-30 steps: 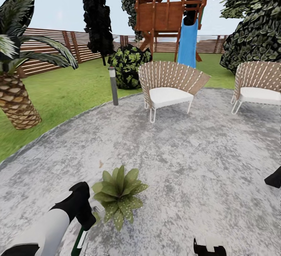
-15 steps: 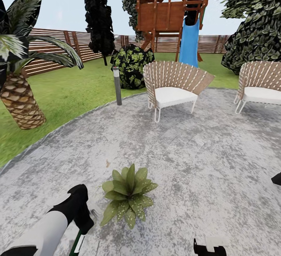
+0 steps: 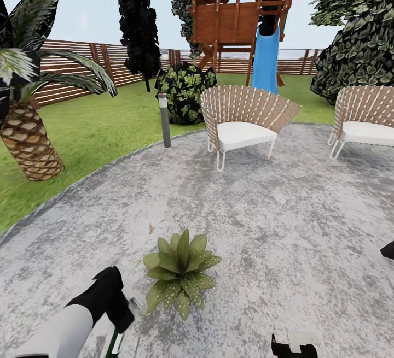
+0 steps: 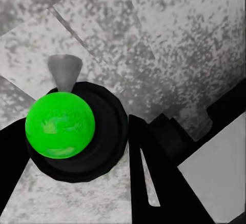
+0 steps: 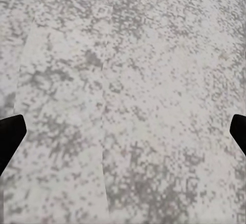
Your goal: Pick up the pesticide atomizer in the garden and spray insectifuge to fully cover both potted plants in the garden.
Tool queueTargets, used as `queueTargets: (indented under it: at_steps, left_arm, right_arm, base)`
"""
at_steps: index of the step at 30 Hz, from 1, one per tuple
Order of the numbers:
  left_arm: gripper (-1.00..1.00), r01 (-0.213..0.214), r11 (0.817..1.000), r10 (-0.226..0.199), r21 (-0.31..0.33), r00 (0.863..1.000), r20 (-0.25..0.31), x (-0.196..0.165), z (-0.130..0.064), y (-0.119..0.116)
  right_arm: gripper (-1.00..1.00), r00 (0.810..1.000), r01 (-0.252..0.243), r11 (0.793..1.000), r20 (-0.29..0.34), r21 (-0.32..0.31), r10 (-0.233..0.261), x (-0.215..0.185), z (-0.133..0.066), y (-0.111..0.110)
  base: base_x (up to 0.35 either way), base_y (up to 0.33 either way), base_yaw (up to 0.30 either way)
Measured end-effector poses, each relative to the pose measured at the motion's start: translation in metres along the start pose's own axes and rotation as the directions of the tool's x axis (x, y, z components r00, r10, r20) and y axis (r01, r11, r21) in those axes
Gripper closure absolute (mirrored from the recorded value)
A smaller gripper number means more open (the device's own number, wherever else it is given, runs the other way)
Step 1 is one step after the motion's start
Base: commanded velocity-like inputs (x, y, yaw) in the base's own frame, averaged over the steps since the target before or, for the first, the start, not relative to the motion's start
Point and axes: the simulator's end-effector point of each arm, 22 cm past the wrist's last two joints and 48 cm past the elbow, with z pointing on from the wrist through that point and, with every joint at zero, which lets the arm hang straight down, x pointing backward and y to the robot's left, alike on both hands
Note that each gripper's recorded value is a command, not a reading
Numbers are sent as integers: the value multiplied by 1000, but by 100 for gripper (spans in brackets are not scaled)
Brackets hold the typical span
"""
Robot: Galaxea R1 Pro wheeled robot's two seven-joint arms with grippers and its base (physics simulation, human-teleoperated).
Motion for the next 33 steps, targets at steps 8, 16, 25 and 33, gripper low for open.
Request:
queueTargets:
  at_steps: [8, 16, 25, 33]
  left_arm:
    - [100, -23, 1000, 23, 9, 1000, -4, 6, 8, -6]
    - [100, -20, 999, 20, 28, 999, -32, 27, 25, -17]
    - [100, -20, 999, 21, 29, 999, -25, 25, 24, -18]
    - [100, -26, 999, 27, 26, 999, -27, 24, 24, -18]
  right_arm:
    - [-100, 1000, -1, 1000, 0, 1, 1, 0, 0, 0]
    - [-100, 1000, -1, 1000, -2, 0, 1, 1, 0, 0]
    - [-100, 1000, -2, 1000, -1, 2, 2, 0, 0, 0]
    - [-100, 1000, -2, 1000, -1, 2, 2, 0, 0, -1]
  base:
    - [0, 0, 0]
    - [0, 14, 0]
    - [0, 281, -72]
    - [0, 54, -283]
